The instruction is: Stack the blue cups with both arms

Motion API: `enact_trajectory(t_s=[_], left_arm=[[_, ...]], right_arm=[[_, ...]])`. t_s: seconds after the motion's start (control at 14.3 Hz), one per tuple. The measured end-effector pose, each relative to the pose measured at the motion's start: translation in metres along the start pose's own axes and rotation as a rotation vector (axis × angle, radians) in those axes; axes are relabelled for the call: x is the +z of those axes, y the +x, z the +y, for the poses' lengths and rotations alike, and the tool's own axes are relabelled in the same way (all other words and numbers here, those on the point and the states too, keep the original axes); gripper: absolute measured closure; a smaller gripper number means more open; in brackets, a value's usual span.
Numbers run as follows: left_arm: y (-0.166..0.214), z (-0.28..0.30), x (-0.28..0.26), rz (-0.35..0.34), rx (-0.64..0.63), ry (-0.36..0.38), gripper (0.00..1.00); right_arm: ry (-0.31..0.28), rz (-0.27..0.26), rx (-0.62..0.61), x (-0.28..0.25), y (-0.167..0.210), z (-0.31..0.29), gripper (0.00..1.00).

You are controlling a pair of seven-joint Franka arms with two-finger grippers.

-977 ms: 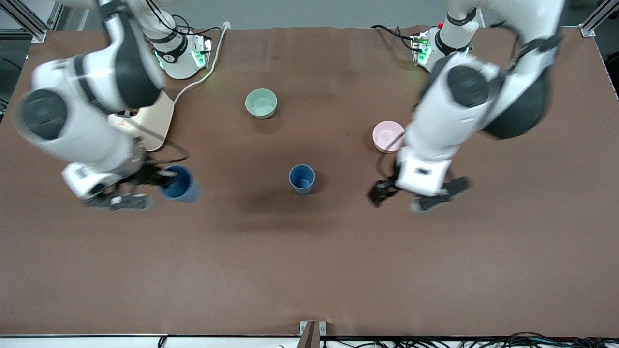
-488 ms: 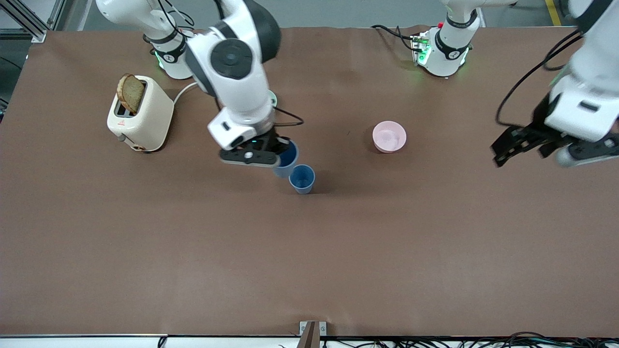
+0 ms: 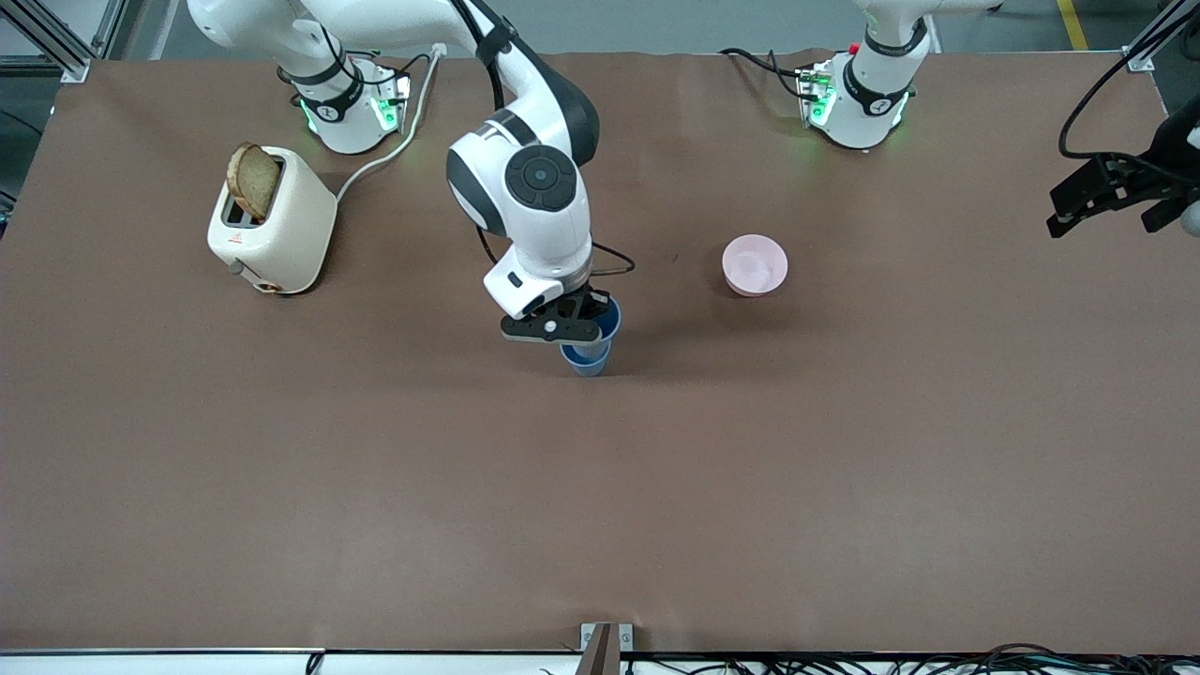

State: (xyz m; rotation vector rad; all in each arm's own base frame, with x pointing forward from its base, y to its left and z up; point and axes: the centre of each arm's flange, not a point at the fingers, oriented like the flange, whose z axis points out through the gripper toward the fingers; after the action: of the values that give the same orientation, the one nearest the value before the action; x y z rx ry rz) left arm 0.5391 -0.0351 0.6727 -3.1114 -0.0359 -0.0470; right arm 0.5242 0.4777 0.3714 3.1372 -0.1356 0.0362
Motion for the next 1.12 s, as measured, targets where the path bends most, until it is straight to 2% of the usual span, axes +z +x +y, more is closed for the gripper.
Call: enact_trajectory(t_s=[0.7,1.12], left_arm=[[-0.007,0.037,0.014,-0.033,0.047,0.002,0.00],[-0.008,0.036,0.017,-0.047,0.044,-0.010,0.00]], right_arm=[[-0.008,-0.007,0.008,0.005,0.005,0.007,0.96],[-0.008,-0.006,0.015,0.005,0.009,0.011,0.96]])
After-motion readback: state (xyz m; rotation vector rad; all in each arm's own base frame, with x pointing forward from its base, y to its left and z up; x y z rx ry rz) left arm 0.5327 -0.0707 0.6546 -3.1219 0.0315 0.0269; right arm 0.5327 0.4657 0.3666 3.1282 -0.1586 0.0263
